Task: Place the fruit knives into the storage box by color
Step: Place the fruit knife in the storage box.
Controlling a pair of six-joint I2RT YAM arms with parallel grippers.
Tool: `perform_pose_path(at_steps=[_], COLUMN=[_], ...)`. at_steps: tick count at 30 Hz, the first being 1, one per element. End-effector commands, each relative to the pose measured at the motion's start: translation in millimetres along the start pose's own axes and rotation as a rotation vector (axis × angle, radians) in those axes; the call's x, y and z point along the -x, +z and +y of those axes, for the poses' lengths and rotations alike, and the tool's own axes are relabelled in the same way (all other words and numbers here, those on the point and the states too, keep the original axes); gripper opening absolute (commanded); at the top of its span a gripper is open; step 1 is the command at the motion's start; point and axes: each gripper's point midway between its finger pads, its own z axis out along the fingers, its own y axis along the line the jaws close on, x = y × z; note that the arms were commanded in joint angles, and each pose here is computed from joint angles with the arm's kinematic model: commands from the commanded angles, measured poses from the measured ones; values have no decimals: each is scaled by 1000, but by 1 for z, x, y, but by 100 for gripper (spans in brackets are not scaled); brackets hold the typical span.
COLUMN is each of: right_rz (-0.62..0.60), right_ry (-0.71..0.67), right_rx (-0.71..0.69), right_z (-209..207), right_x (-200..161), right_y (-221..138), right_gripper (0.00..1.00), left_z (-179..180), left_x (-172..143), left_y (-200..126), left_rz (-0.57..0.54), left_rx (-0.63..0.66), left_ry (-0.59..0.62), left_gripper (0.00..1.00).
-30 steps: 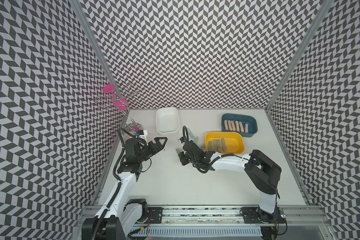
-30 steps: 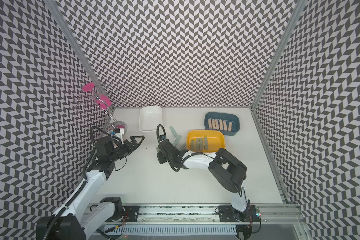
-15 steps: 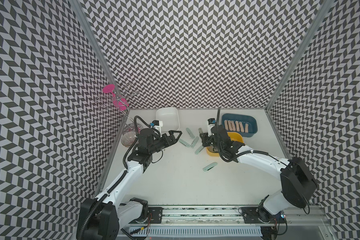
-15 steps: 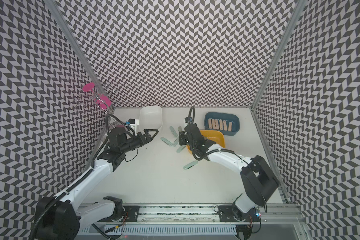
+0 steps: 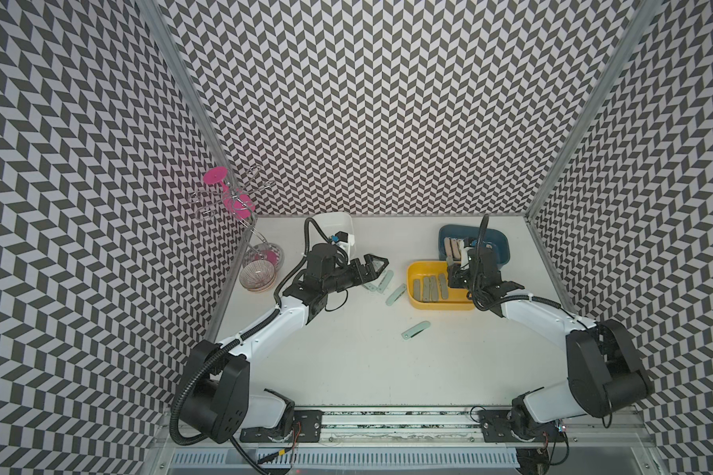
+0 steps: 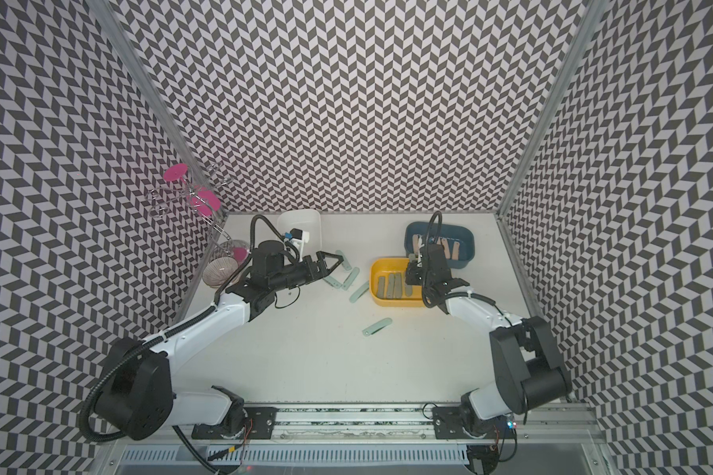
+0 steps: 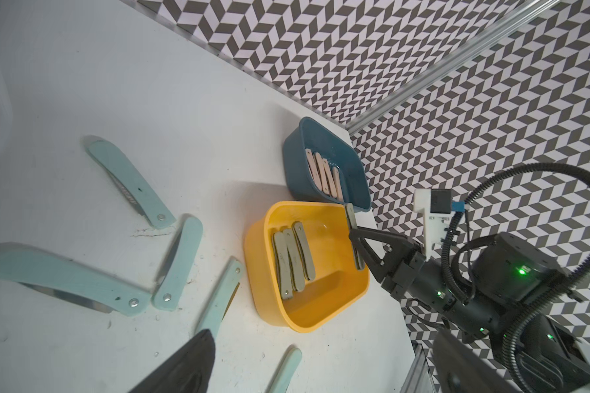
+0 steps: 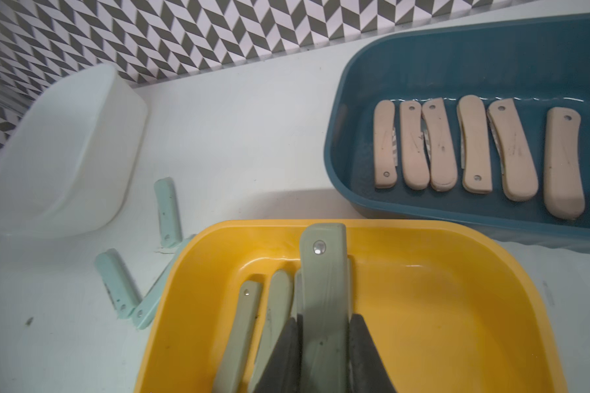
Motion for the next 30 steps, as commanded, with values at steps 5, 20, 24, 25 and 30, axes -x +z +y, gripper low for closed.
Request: perform_pose_path(at_steps=[5, 20, 24, 25, 30], right_rz=[25, 122, 124, 129, 169], right_ry=[-39, -76, -72, -71, -74], right_rx=[-60, -122, -124, -126, -151], right_z=[-23, -35, -35, -35, -40], right_x=[-5, -24, -23, -24, -32], right_y=[21, 54, 57, 58, 64], right_gripper=[15, 14, 14, 14, 15], left_z=[-22, -26, -27, -27, -29], left_x=[10, 5, 5, 7, 6], left_y=[6, 8, 7, 7, 9], left_rz=[-20, 2, 0, -3, -1], left_rx=[-41, -39, -35, -36, -36], left_ry=[44, 57, 59, 60, 58], left_gripper=[100, 100, 100, 100, 100])
